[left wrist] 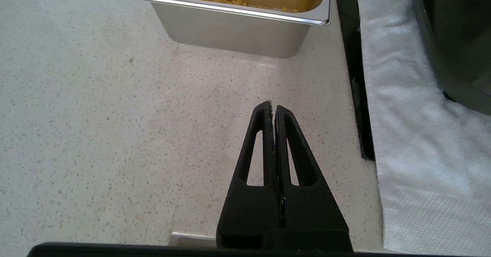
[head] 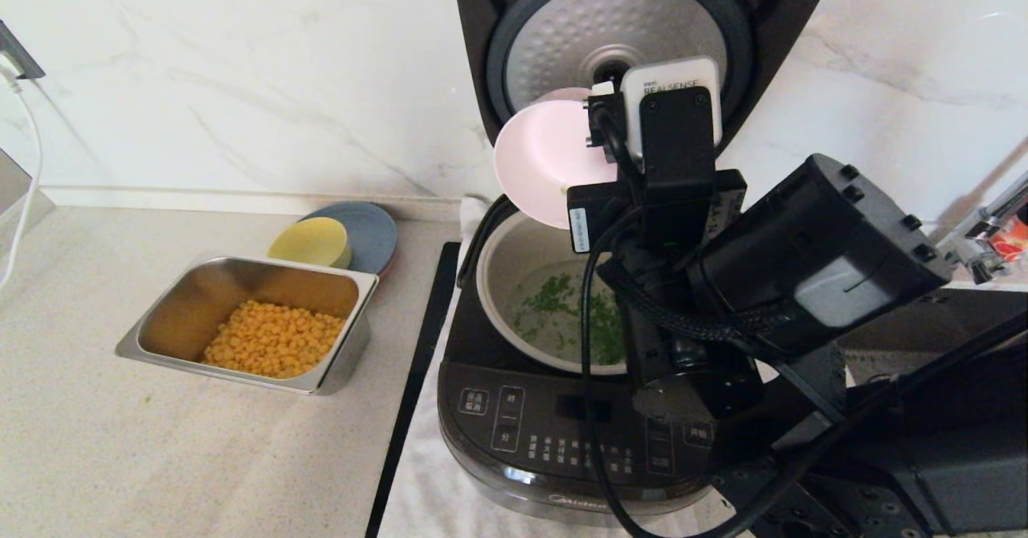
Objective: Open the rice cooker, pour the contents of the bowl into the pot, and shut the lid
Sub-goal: Pour the water from the bowl into the rice cooker
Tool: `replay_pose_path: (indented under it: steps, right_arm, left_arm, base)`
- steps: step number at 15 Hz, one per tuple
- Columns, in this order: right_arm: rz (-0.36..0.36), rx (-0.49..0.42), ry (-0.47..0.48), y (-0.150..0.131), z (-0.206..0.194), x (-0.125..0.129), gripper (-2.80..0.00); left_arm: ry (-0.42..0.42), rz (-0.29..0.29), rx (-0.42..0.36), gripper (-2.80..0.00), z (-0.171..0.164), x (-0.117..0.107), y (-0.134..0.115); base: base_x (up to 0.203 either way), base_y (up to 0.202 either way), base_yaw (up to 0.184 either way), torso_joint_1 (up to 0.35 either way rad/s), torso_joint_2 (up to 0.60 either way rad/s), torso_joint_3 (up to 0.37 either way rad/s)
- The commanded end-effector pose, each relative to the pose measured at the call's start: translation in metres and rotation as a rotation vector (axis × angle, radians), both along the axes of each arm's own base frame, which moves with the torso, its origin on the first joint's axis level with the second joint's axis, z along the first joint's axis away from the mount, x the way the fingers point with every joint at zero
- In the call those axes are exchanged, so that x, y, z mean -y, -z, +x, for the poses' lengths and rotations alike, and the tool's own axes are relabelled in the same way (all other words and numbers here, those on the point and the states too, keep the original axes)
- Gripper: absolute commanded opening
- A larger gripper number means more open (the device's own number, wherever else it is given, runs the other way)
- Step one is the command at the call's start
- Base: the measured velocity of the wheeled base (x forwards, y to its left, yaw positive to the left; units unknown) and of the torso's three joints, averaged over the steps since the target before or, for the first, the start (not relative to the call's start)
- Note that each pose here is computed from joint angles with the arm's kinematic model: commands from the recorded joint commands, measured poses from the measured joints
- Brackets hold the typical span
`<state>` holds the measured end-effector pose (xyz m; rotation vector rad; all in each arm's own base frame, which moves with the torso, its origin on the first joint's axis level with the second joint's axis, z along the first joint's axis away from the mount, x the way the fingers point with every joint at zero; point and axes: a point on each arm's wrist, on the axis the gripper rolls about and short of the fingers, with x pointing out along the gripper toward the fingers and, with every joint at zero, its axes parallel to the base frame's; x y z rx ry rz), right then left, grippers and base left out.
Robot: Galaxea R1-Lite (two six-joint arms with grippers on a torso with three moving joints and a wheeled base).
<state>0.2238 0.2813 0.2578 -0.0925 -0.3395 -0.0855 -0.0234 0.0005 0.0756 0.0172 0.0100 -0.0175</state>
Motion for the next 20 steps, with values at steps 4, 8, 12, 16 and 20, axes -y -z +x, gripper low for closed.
replay_pose_path:
  steps: [4,8,12,16,20]
  right_arm:
    - [-0.044,-0.031,0.002,0.028,0.005,-0.008,-2.80]
    - [-0.032,-0.030,-0.005,0.016,-0.005,-0.006,-2.80]
    - [-0.027,-0.062,0.022,-0.017,-0.023,0.013,-2.80]
    - [-0.055,-0.105,0.020,-0.050,-0.042,0.041,-2.80]
    - [-0.133,-0.250,0.003,-0.057,-0.056,0.074,-2.80]
  left_arm:
    - [-0.001,0.000,0.002,-2.80,0.000,0.000,0.000]
    - [0.000,0.000,0.002,-2.80,0.000,0.000,0.000]
    - [0.000,0.000,0.002,-2.80,0.000,0.000,0.000]
    - [0.001,0.000,0.002,-2.80,0.000,0.000,0.000]
    - [-0.001,0.000,0.002,-2.80,0.000,0.000,0.000]
  base:
    - [0.000,0.000,0.000,0.000,0.00,0.000]
    - [0.000,0.000,0.000,0.000,0.00,0.000]
    - [0.000,0.000,0.000,0.000,0.00,0.000]
    - [0.000,0.000,0.000,0.000,0.00,0.000]
    - [0.000,0.000,0.000,0.000,0.00,0.000]
